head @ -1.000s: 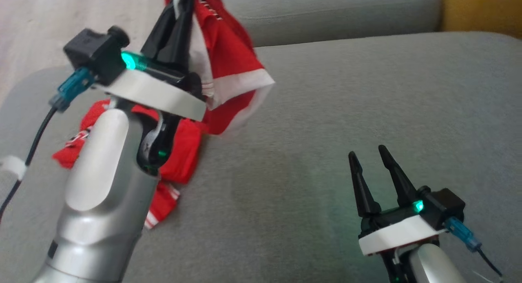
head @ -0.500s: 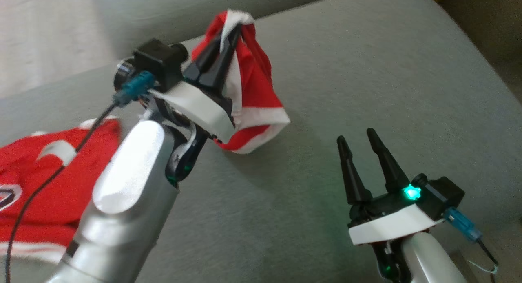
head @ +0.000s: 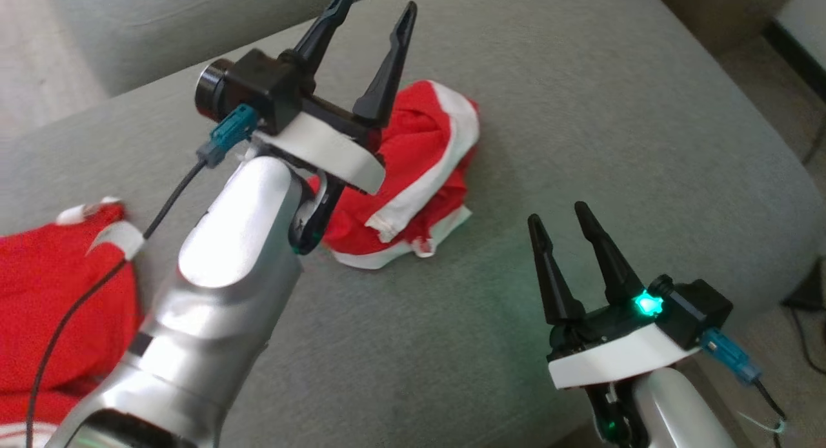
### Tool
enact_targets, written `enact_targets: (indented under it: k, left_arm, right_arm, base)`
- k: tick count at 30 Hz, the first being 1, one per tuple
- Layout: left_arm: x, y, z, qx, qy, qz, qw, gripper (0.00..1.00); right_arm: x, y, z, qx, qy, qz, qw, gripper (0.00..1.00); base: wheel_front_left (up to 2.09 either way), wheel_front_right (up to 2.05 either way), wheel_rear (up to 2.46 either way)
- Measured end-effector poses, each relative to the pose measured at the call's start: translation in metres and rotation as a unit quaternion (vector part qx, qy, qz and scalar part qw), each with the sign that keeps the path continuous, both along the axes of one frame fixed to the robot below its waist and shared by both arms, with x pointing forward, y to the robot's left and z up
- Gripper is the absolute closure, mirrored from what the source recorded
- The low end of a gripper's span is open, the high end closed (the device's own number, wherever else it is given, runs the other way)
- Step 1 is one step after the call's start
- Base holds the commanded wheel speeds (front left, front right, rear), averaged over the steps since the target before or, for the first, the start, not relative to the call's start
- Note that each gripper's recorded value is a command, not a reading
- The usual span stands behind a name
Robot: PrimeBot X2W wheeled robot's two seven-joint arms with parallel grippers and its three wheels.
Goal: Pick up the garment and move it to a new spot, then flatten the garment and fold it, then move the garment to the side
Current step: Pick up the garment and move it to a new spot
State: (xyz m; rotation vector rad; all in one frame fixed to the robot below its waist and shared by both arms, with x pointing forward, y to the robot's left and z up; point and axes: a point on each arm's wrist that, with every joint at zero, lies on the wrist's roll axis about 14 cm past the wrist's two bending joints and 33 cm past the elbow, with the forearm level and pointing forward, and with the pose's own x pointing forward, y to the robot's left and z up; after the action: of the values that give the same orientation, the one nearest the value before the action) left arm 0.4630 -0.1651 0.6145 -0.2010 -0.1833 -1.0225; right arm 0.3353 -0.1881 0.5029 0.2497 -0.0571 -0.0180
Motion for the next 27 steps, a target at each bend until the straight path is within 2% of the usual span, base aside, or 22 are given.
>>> enact_targets:
  k: [7, 13, 20, 27]
  left_arm:
    - [0.011, 0.052, 0.005, -0.007, -0.024, 0.062, 0.998, 0.00]
    - [0.007, 0.127, -0.030, 0.029, -0.013, 0.157, 0.987, 0.00]
    - [-0.031, 0.206, -0.085, 0.069, 0.040, 0.262, 0.962, 0.00]
    - [-0.072, 0.253, -0.106, 0.060, 0.074, 0.347, 0.933, 0.00]
  right_arm:
    - [0.014, 0.016, 0.003, -0.007, -0.009, 0.032, 0.999, 0.00]
    - [0.026, 0.027, -0.001, -0.015, -0.008, 0.054, 0.998, 0.00]
    - [0.038, 0.051, -0.004, -0.025, -0.007, 0.093, 0.995, 0.00]
    - [0.047, 0.074, -0.001, -0.028, -0.015, 0.128, 0.991, 0.00]
  base:
    - [0.00, 0.00, 0.00]
    - [0.00, 0.00, 0.00]
    - [0.00, 0.00, 0.00]
    - [0.00, 0.00, 0.00]
